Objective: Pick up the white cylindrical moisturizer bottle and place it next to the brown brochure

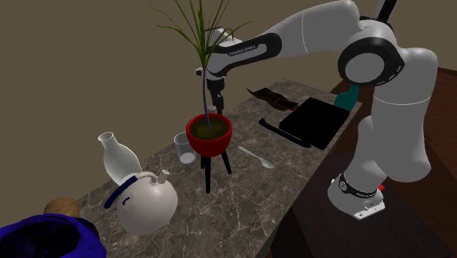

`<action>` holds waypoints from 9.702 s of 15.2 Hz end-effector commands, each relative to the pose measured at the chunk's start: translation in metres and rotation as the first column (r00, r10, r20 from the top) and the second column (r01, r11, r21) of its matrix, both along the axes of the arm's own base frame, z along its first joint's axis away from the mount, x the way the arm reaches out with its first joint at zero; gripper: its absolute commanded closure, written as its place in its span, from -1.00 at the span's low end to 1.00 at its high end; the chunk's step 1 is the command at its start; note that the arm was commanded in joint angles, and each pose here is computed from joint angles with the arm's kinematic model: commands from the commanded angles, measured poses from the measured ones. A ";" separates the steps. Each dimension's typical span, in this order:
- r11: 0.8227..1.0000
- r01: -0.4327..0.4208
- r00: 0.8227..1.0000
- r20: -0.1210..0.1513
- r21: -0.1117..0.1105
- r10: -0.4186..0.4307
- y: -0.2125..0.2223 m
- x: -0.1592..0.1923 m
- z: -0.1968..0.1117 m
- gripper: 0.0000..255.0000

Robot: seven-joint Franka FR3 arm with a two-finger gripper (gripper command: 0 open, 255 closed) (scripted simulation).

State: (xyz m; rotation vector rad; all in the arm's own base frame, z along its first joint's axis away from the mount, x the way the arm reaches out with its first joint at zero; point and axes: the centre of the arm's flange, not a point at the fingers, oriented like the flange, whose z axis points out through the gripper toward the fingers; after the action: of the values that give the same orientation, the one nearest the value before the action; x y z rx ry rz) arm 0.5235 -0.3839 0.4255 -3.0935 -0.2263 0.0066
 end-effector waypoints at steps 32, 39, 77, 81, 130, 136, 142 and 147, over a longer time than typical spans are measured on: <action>1.000 0.007 1.000 0.004 0.002 -0.007 -0.058 0.029 -0.050 1.00; 1.000 0.007 1.000 0.004 0.002 -0.007 -0.058 0.029 -0.013 1.00; 1.000 0.007 1.000 0.004 0.002 -0.007 -0.176 -0.172 0.138 1.00; 1.000 0.007 1.000 0.004 0.002 -0.007 -0.202 -0.216 0.148 1.00; 1.000 0.007 1.000 0.004 0.002 -0.007 -0.236 -0.273 -0.049 1.00; 1.000 0.007 1.000 0.004 0.002 -0.007 -0.236 -0.273 -0.049 -1.00; 1.000 0.007 1.000 0.004 0.002 -0.007 -0.237 -0.273 -0.022 -1.00; 1.000 0.007 1.000 0.004 0.002 -0.007 -0.238 -0.273 0.001 -1.00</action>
State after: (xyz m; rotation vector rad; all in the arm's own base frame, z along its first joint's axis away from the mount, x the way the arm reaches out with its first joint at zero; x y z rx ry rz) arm 0.2503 -0.6215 0.4253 -3.0935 -0.2148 -0.0001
